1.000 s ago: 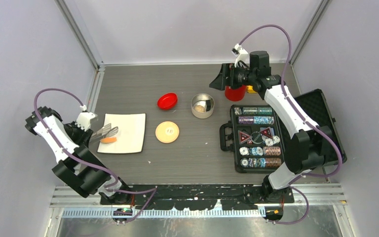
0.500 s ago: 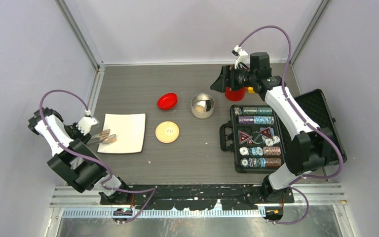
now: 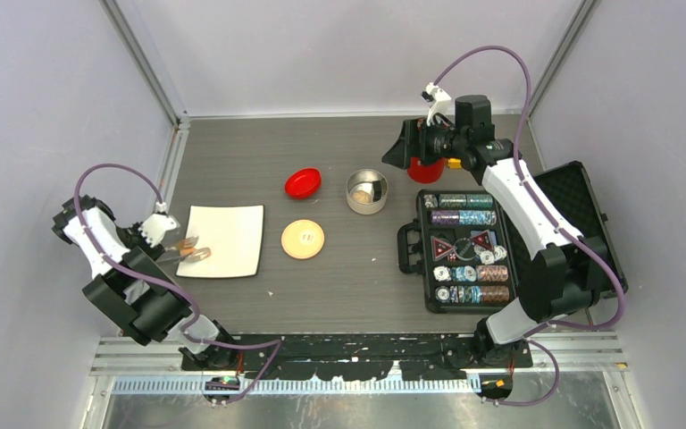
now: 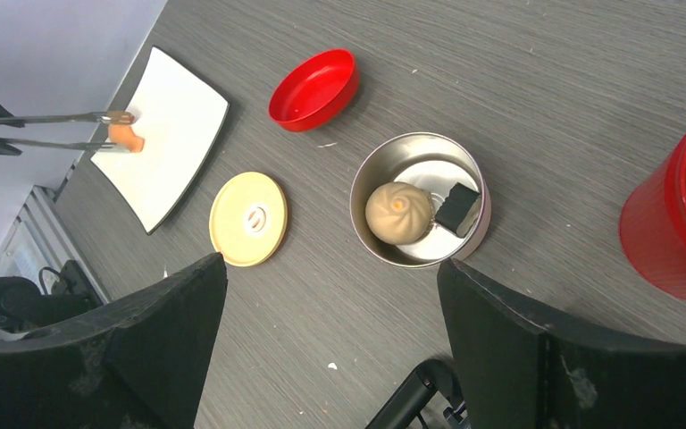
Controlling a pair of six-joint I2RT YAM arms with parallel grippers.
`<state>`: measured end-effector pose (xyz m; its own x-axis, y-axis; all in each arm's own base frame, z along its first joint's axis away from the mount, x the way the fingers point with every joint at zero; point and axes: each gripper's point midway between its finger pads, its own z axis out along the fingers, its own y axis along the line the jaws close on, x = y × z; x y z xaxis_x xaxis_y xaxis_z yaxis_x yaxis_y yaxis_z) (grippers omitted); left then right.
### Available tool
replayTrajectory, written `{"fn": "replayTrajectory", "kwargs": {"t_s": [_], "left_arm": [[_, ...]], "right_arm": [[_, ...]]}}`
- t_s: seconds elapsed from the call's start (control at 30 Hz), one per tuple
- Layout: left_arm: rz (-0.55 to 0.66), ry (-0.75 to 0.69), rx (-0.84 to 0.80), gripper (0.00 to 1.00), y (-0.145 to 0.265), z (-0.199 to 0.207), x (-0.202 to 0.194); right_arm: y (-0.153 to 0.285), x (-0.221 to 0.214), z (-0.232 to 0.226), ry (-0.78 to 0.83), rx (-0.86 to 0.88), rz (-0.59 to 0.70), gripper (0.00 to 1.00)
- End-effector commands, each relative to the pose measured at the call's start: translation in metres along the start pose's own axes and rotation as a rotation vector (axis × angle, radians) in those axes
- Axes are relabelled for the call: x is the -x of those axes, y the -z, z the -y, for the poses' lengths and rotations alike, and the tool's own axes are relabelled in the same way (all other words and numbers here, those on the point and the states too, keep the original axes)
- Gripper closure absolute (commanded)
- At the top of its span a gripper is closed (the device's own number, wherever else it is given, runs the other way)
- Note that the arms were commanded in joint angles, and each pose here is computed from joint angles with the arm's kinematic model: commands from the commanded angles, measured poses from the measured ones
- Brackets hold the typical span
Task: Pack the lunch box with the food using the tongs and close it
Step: Pick up the fake food from the plate.
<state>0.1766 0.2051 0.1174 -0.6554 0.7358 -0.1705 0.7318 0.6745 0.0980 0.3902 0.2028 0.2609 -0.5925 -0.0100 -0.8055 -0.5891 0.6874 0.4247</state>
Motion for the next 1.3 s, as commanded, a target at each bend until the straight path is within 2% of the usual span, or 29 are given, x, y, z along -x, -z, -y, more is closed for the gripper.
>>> {"fn": "replayTrajectory", "kwargs": {"t_s": [0.0,0.27,0.4,0.7,0.9,1.1,1.27], "left_arm": [[0.002,-0.038,-0.033,0.55,0.004,0.000,0.000],[-0.024,-0.068,-0.040,0.53,-0.003,-0.003,-0.007],[-0.046,-0.090,0.034,0.56,-0.004,-0.016,-0.010],[-0.070,-0.210,0.179,0.54,-0.003,-0.027,-0.010],[-0.058,-0.183,0.131,0.54,0.001,-0.020,-0.008],[-0.044,-0.137,0.085,0.64,0.004,-0.018,-0.006],[-0.005,-0.163,0.104,0.67,0.010,-0.015,0.009]], "right_arm": [[0.014,0.012,-0.008,0.050,-0.004,0.047,0.08],[0.015,0.014,-0.007,0.052,-0.009,0.050,0.08],[0.014,0.014,-0.006,0.052,-0.011,0.050,0.08],[0.011,0.017,-0.005,0.053,-0.007,0.050,0.08],[0.010,0.020,-0.005,0.050,-0.005,0.054,0.08],[0.010,0.021,-0.004,0.051,-0.010,0.059,0.08],[0.010,0.021,-0.004,0.051,-0.010,0.059,0.08]]}}
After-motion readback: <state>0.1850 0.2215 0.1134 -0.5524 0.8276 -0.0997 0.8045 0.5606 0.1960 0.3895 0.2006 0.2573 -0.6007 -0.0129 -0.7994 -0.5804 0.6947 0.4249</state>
